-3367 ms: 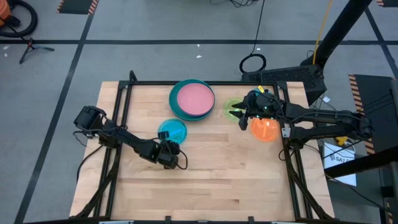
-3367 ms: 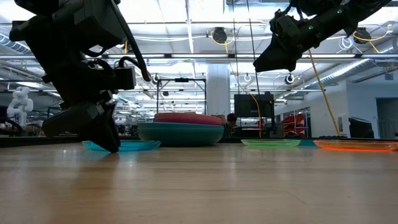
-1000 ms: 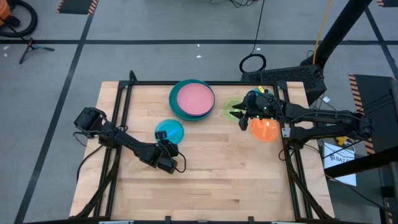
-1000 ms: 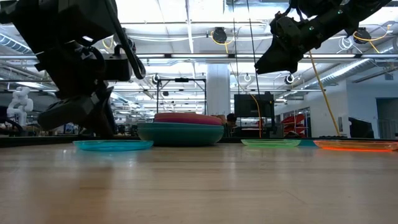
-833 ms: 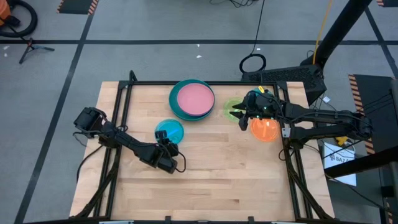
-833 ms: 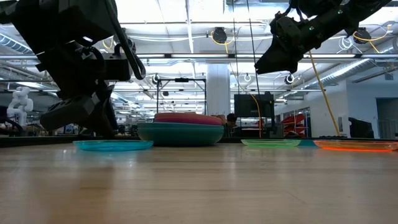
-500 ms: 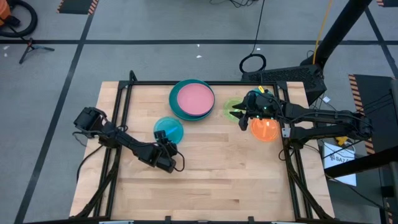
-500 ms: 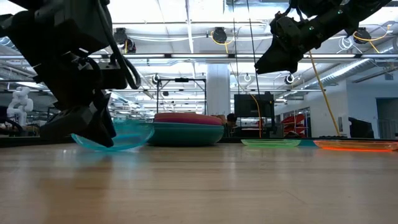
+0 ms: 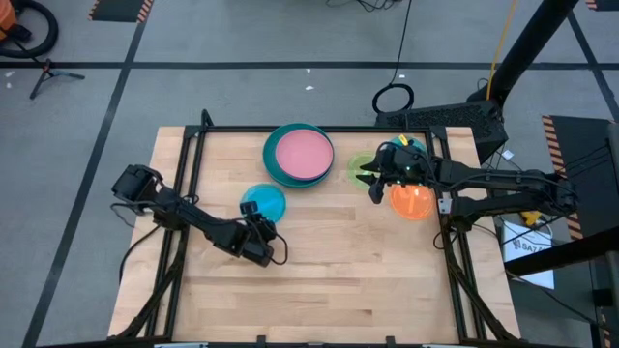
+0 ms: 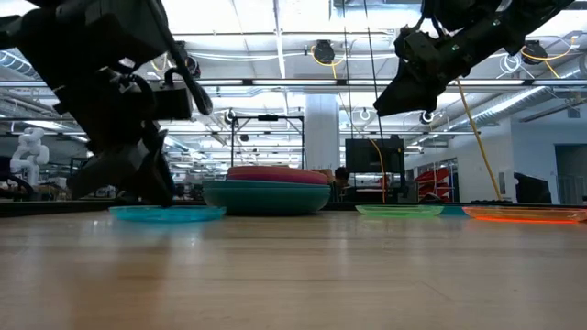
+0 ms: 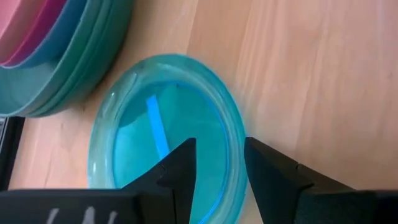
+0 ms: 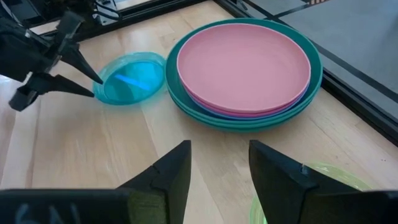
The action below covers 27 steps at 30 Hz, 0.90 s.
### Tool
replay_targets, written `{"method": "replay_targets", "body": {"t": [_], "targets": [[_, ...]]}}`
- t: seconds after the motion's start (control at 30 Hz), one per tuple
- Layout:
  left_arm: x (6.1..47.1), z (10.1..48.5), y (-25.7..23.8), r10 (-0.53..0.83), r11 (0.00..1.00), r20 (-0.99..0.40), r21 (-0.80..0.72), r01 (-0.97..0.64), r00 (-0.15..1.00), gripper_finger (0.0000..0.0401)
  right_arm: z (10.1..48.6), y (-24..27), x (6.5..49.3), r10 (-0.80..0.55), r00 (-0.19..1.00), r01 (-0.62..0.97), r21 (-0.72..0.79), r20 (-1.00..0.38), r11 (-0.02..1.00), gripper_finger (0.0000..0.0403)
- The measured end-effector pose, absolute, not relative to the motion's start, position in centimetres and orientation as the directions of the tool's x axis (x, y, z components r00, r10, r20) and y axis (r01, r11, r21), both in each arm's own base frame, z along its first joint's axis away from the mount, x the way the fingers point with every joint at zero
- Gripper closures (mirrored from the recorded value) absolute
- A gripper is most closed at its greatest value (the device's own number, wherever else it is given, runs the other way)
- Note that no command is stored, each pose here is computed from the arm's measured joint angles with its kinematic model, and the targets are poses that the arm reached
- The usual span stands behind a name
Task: Stack plastic plates
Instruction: Stack the bottom light blue plate on top of the light pink plate
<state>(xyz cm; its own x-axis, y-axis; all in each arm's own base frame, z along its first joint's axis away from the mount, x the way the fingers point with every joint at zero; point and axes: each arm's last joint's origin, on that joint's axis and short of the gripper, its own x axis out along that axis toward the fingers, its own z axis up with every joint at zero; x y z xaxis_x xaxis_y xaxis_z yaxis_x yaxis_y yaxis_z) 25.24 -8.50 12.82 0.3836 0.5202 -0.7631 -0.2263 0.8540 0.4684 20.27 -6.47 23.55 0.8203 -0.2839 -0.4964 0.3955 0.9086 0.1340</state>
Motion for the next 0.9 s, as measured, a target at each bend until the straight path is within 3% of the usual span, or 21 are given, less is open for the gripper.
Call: {"method": "replay_targets", "body": {"t": [0.57,0.9], "targets": [[24.9,13.4,-8.9,0.452,0.892,-0.803,0.402,-0.206,0.389,0.0258,23.6,-6.5,20.3,-0.285,0.824,0.395,0.136,-0.490,0.908,0.0248],[23.9,11.8,-7.6,0.467,0.883,-0.806,0.402,-0.243,0.364,0.0258,23.6,-6.5,20.3,-0.286,0.823,0.395,0.135,-0.490,0.909,0.0248]]}}
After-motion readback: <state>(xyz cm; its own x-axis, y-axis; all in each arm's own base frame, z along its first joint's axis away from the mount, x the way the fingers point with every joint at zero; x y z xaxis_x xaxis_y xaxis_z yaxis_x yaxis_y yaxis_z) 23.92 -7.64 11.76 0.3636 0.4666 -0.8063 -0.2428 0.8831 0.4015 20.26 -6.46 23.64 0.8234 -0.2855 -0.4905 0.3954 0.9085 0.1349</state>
